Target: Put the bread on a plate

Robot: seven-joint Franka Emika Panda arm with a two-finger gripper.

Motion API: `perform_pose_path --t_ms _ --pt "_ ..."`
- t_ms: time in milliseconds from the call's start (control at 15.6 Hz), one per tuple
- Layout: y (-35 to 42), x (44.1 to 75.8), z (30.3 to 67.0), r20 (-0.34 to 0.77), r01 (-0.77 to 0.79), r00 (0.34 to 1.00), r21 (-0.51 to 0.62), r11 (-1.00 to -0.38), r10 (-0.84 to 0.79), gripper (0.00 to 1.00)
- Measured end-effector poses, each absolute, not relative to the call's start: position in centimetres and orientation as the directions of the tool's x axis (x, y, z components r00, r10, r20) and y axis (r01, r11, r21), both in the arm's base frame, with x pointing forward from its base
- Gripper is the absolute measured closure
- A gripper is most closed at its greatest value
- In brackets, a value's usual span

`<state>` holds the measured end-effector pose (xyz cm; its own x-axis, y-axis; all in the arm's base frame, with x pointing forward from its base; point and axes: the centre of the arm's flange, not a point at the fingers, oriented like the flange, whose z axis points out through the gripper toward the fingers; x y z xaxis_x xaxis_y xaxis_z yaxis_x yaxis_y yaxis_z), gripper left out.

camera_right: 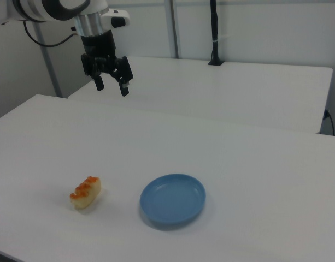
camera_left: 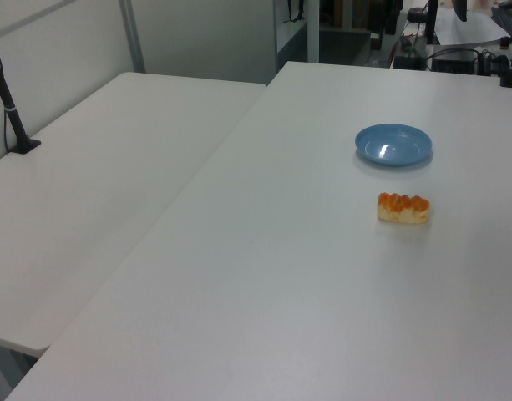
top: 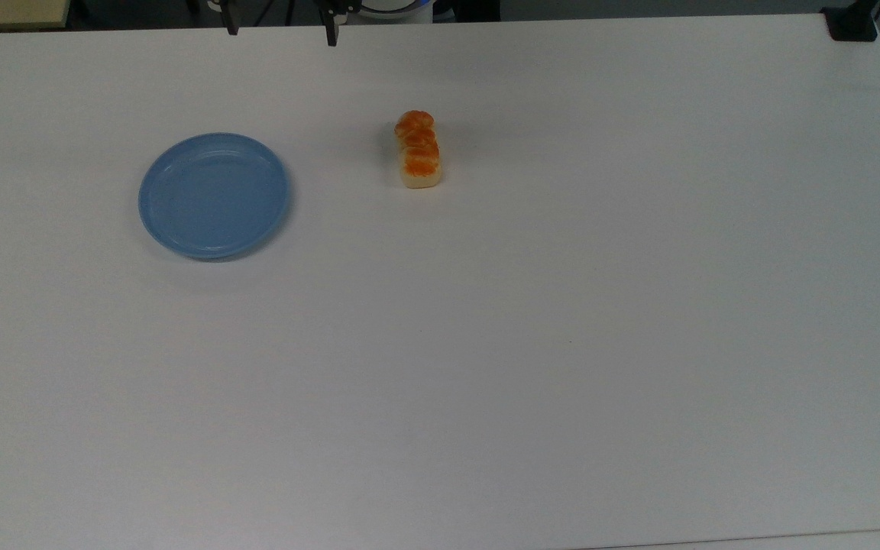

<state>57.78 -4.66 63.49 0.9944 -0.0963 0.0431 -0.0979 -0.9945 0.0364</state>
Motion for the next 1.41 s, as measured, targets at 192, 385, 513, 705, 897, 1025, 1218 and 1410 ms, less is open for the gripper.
perform_pose_path --t_ms 192,385,513,705,897,1025,1218,1410 --pt "-4.66 57.78 63.49 0.043 -0.098 0.994 0.036 -0.995 -0.096 0.00" --pt "-4.66 57.78 63.49 0.043 -0.098 0.994 0.036 -0.995 -0.096 0.00" --pt "-4.66 57.78 63.49 0.043 -0.098 0.994 0.036 -0.995 -0.096 0.00" --pt "-4.66 57.78 63.49 0.043 -0.098 0.994 0.036 -0.995 -0.096 0.00" --pt "-4.65 57.78 63.48 0.043 -0.098 0.994 0.035 -0.995 -0.096 0.00" --pt "-4.62 57.77 63.36 0.040 -0.098 0.995 0.033 -0.995 -0.096 0.00" --pt "-4.48 57.57 62.85 0.028 -0.096 0.995 0.026 -0.995 -0.096 0.00" --pt "-4.25 57.34 62.56 0.021 -0.095 0.995 0.011 -0.995 -0.095 0.00"
